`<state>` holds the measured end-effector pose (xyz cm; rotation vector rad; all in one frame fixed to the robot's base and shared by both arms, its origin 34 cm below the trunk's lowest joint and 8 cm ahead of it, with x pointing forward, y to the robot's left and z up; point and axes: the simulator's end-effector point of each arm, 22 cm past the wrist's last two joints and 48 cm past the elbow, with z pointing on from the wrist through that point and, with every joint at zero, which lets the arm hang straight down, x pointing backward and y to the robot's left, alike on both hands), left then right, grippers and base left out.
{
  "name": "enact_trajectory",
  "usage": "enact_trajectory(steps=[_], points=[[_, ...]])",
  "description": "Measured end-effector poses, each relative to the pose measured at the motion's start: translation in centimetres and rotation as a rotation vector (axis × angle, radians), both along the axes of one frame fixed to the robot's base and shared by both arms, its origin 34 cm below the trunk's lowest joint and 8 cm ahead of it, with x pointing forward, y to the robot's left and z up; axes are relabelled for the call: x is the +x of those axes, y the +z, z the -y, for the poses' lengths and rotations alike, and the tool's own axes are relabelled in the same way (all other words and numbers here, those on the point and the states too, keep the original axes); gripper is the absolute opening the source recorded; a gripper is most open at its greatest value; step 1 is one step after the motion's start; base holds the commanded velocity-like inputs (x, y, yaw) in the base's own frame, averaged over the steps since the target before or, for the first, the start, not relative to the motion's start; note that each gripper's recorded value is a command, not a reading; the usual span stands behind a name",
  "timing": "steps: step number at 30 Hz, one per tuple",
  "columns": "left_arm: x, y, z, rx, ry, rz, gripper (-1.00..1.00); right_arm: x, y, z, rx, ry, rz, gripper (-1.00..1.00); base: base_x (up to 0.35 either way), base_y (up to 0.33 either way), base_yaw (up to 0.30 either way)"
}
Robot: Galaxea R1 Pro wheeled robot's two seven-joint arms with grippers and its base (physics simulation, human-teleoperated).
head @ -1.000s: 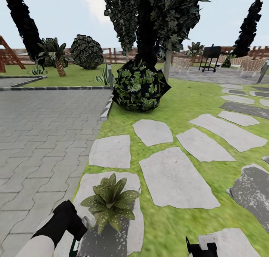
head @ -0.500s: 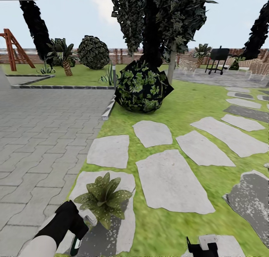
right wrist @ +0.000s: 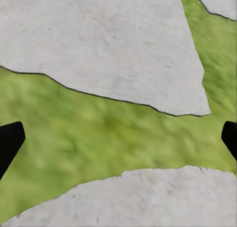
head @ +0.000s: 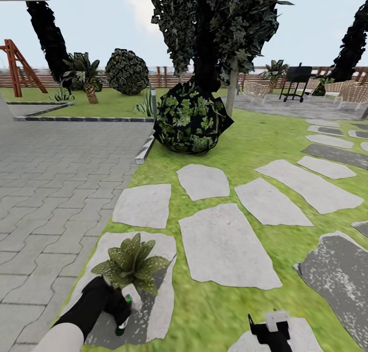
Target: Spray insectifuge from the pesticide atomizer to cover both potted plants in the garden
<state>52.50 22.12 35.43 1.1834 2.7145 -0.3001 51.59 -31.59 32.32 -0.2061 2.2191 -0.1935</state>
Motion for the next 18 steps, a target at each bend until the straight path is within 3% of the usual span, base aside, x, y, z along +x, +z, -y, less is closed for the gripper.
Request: enact_trajectory(steps=[2, 5, 7, 8, 10, 13, 15, 18], points=[[0.5, 0.2, 0.6, -0.023, -0.055, 0.037, -1.00, 2.8, 1.6, -3.1, -0.015, 0.149, 0.048, 1.00, 0.000, 0.000, 0.000], [1.6, 0.8, 1.4, -0.066, -0.139, 0.109, -1.00, 4.3, 2.6, -9.1, 0.005, 0.424, 0.026, 1.00, 0.000, 0.000, 0.000], [1.3, 1.3, 2.3, -0.111, -0.184, 0.097, -1.00, 5.2, 3.6, -12.8, 0.074, 0.575, -0.012, 1.00, 0.000, 0.000, 0.000], [0.2, 1.7, 3.3, -0.162, -0.229, 0.063, -1.00, 5.3, 4.3, -15.0, 0.131, 0.674, -0.050, 1.00, 0.000, 0.000, 0.000], [-1.1, 2.7, 5.4, -0.263, -0.350, 0.055, -1.00, 5.8, 6.2, -17.7, 0.201, 0.809, -0.078, 1.00, 0.000, 0.000, 0.000], [-2.2, 3.1, 6.0, -0.302, -0.427, 0.049, -1.00, 6.6, 8.2, -19.4, 0.232, 0.927, -0.084, 1.00, 0.000, 0.000, 0.000], [-4.2, 3.8, 6.5, -0.357, -0.492, -0.017, -1.00, 6.8, 9.1, -20.1, 0.241, 0.998, -0.094, 1.00, 0.000, 0.000, 0.000], [-4.8, 4.0, 6.8, -0.371, -0.510, -0.038, -1.00, 6.8, 9.3, -20.2, 0.243, 1.010, -0.095, 1.00, 0.000, 0.000, 0.000]])
